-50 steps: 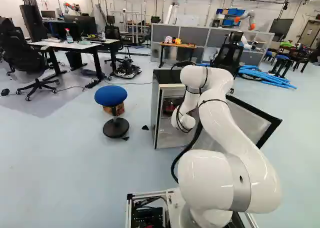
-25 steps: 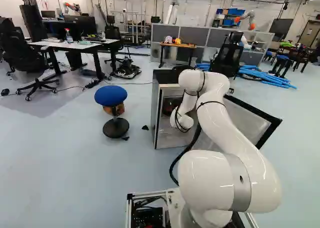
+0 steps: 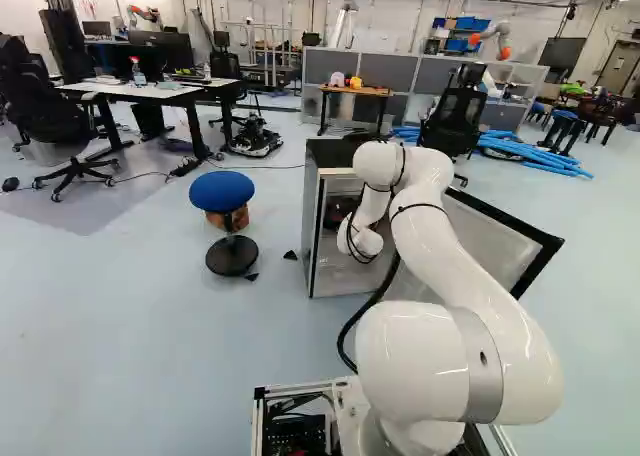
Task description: Grab a drink from the fridge
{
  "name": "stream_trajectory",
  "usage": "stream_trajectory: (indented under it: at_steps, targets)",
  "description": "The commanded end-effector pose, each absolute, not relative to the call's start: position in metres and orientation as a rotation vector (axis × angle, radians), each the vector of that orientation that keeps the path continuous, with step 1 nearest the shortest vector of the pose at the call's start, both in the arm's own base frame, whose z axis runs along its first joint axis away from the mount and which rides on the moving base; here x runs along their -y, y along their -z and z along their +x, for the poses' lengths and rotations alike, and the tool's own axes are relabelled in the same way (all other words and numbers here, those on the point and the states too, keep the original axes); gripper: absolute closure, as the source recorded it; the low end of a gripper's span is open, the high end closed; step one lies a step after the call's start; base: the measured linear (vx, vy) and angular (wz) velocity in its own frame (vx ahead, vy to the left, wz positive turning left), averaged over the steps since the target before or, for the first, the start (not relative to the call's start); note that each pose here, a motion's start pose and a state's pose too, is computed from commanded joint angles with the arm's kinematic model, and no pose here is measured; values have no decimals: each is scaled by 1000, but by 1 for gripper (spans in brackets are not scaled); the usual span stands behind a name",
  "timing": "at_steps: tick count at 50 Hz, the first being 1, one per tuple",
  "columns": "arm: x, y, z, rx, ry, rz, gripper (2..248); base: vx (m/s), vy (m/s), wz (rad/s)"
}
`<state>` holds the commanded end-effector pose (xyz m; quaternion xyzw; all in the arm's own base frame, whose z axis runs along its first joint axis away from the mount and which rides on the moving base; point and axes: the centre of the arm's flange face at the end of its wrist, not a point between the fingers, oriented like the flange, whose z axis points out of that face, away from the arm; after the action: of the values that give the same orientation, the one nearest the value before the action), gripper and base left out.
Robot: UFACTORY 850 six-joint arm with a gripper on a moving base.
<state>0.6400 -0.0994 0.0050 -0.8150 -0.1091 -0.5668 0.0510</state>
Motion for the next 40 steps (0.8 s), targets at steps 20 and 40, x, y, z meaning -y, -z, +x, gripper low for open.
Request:
stream_trajectory:
  at_steps: [20, 40]
  targets:
    - [99, -5, 640, 332, 1725, -2480, 157, 0, 0, 0]
    - [101, -11, 619, 311, 1680, -2508, 157, 0, 0, 0]
